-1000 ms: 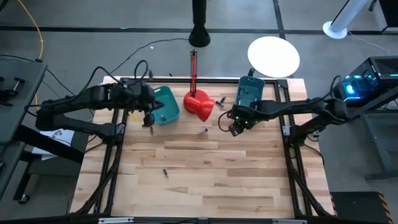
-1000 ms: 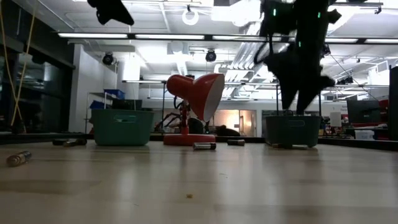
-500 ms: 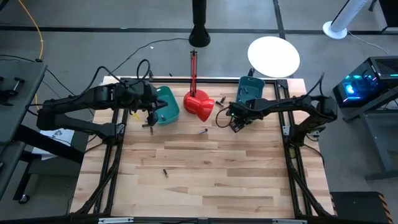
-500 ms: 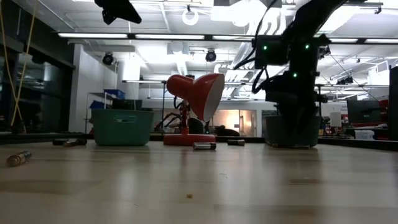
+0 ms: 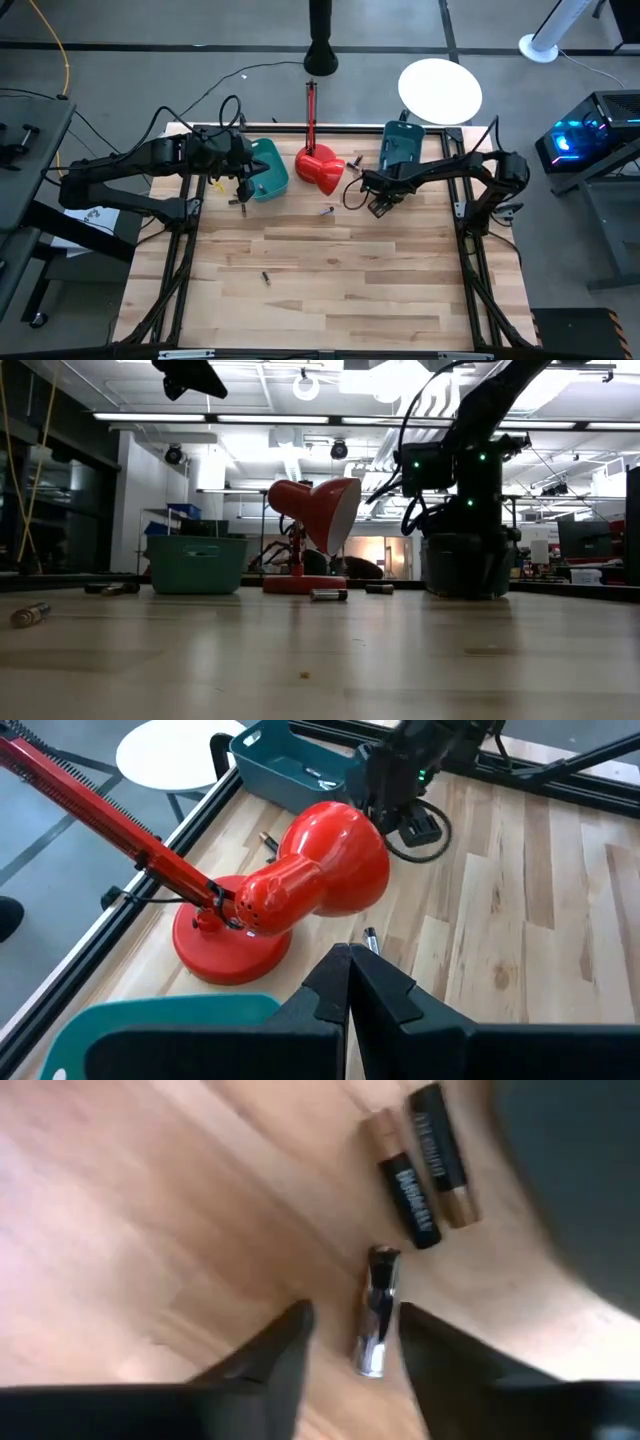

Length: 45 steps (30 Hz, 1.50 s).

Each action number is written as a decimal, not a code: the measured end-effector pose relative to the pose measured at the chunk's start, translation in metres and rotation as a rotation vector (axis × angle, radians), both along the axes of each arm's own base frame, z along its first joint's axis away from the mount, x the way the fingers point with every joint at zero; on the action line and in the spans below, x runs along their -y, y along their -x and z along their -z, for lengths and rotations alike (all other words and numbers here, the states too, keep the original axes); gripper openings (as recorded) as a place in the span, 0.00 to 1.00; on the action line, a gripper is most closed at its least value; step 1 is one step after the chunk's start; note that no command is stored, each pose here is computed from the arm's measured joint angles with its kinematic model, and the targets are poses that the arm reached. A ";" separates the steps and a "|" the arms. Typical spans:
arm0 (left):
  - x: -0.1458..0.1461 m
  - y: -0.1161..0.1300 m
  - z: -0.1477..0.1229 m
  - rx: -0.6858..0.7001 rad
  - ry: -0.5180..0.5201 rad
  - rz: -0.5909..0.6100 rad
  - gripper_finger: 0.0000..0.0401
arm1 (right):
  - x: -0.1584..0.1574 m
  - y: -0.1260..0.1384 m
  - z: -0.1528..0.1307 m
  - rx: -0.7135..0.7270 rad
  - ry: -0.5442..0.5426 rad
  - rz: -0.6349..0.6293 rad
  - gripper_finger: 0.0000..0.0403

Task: Sort batteries
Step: Put the silver battery into the blue bin

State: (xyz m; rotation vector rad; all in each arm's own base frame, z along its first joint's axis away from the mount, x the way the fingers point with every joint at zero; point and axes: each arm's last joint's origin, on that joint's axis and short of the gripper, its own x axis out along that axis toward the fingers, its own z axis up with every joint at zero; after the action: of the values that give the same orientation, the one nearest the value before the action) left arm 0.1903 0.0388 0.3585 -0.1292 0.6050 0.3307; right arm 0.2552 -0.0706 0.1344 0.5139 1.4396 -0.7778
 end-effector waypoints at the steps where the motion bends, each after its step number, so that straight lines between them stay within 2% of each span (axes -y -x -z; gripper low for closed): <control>1: 0.000 0.000 0.000 -0.003 -0.010 0.007 0.00 | -0.003 0.000 -0.001 0.001 -0.006 -0.004 0.27; 3: 0.000 0.000 0.000 -0.009 -0.029 0.017 0.00 | -0.010 0.001 -0.003 0.006 -0.039 -0.015 0.10; 4: 0.000 0.000 0.000 -0.011 -0.033 0.020 0.00 | -0.013 0.002 -0.006 0.015 -0.068 -0.019 0.06; 5: 0.000 0.000 0.000 -0.012 -0.037 0.022 0.00 | -0.017 0.004 -0.010 0.023 -0.098 -0.023 0.04; 9: 0.000 0.000 0.000 -0.012 -0.038 0.023 0.00 | -0.024 0.003 -0.039 0.087 -0.088 -0.018 0.07; 12: 0.000 0.000 0.000 -0.013 -0.040 0.024 0.00 | -0.025 0.007 -0.072 0.118 -0.022 -0.019 0.03; 17: 0.000 0.000 0.000 -0.019 -0.060 0.035 0.00 | -0.005 0.018 -0.131 0.220 0.205 0.089 0.03; 19: 0.000 0.000 0.000 -0.021 -0.065 0.029 0.00 | 0.011 0.025 -0.143 0.245 0.267 0.161 0.02; 22: -0.001 0.000 0.000 -0.019 -0.062 0.023 0.00 | 0.038 0.037 -0.145 0.237 0.277 0.270 0.01; 25: -0.001 0.000 0.000 -0.015 -0.051 0.014 0.00 | 0.061 0.048 -0.137 0.228 0.264 0.357 0.05; 29: -0.001 0.000 0.000 -0.006 -0.025 -0.005 0.00 | 0.076 0.055 -0.131 0.244 0.264 0.392 0.15; 36: -0.001 0.000 0.000 -0.005 -0.024 -0.011 0.00 | 0.080 0.054 -0.132 0.255 0.274 0.339 0.41; 38: -0.001 0.001 0.000 -0.009 -0.028 -0.025 0.00 | 0.079 0.053 -0.132 0.272 0.241 0.324 0.47; 42: -0.001 0.001 0.004 -0.039 0.016 -0.078 0.04 | 0.069 0.043 -0.133 0.335 0.179 0.229 0.51; 45: 0.006 -0.011 0.010 -0.054 0.068 -0.016 0.12 | 0.058 0.034 -0.133 0.351 0.174 0.164 0.52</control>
State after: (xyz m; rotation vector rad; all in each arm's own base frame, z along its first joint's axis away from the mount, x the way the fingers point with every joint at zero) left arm 0.2012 0.0323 0.3482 -0.1913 0.6689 0.3304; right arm 0.2213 -0.1281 0.2678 0.6057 1.0048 -0.8852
